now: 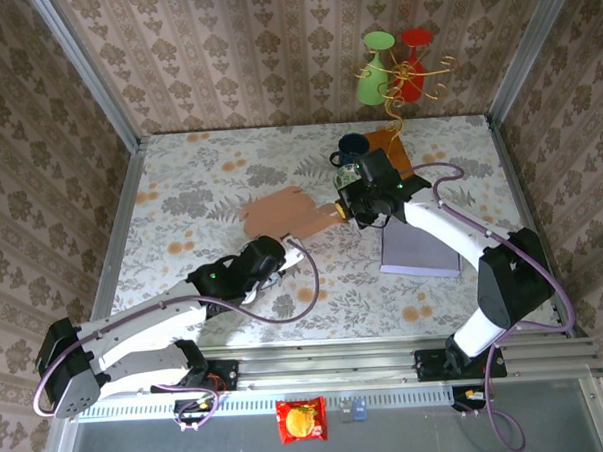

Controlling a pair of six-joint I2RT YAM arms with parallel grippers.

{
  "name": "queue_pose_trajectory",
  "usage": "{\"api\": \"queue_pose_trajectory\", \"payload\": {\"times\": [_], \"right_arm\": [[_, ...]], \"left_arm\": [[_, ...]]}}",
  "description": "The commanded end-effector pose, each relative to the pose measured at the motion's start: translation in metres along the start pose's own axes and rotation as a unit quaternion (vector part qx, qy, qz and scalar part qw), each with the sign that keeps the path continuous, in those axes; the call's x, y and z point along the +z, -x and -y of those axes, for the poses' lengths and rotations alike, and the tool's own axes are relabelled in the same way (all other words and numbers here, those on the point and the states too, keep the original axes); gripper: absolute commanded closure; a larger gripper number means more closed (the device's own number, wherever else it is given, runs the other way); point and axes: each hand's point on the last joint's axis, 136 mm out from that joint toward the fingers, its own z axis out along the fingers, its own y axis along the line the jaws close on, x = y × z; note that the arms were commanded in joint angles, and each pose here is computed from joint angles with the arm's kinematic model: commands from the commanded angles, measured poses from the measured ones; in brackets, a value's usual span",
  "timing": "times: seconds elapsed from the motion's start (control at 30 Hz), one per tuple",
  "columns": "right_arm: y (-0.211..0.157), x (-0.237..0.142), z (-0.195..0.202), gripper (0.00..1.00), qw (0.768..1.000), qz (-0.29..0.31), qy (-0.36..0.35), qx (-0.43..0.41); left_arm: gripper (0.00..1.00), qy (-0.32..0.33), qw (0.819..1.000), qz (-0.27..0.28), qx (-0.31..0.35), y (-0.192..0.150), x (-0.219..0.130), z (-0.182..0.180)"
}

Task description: Fold the paper box

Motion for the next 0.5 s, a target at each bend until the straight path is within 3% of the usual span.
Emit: {"api": "queue_pose_trajectory", "payload": {"times": [0.0, 0.1, 0.2, 0.27, 0.37, 0.47], "right_arm": [[-0.007, -0.018, -0.011, 1.00, 1.000, -0.013, 0.011, 0.010], [-0.006, -0.023, -0.018, 1.00, 1.000, -0.013, 0.021, 0.012], [-0.003, -0.035, -0.031, 0.73, 0.999, -0.006, 0.047, 0.009], [0.001, -0.052, -0.039, 0.61, 0.998, 0.014, 0.063, 0.002], [0.007, -0.085, -0.036, 0.50, 0.996, 0.056, 0.067, -0.018], [0.002, -0.112, -0.021, 0.46, 0.994, 0.079, 0.068, -0.032]], "left_arm": [[1.00, 0.000, 1.000, 0.024, 0.002, 0.014, -0.008, -0.006], [1.00, -0.005, 1.000, 0.029, 0.000, 0.017, -0.012, -0.008], [1.00, -0.003, 1.000, 0.029, -0.011, 0.022, -0.016, -0.014], [1.00, -0.003, 0.999, 0.030, -0.025, 0.025, -0.020, -0.017], [1.00, -0.002, 0.998, 0.033, -0.049, 0.032, -0.024, -0.023], [1.00, -0.008, 0.997, 0.038, -0.074, 0.039, -0.026, -0.026]]}}
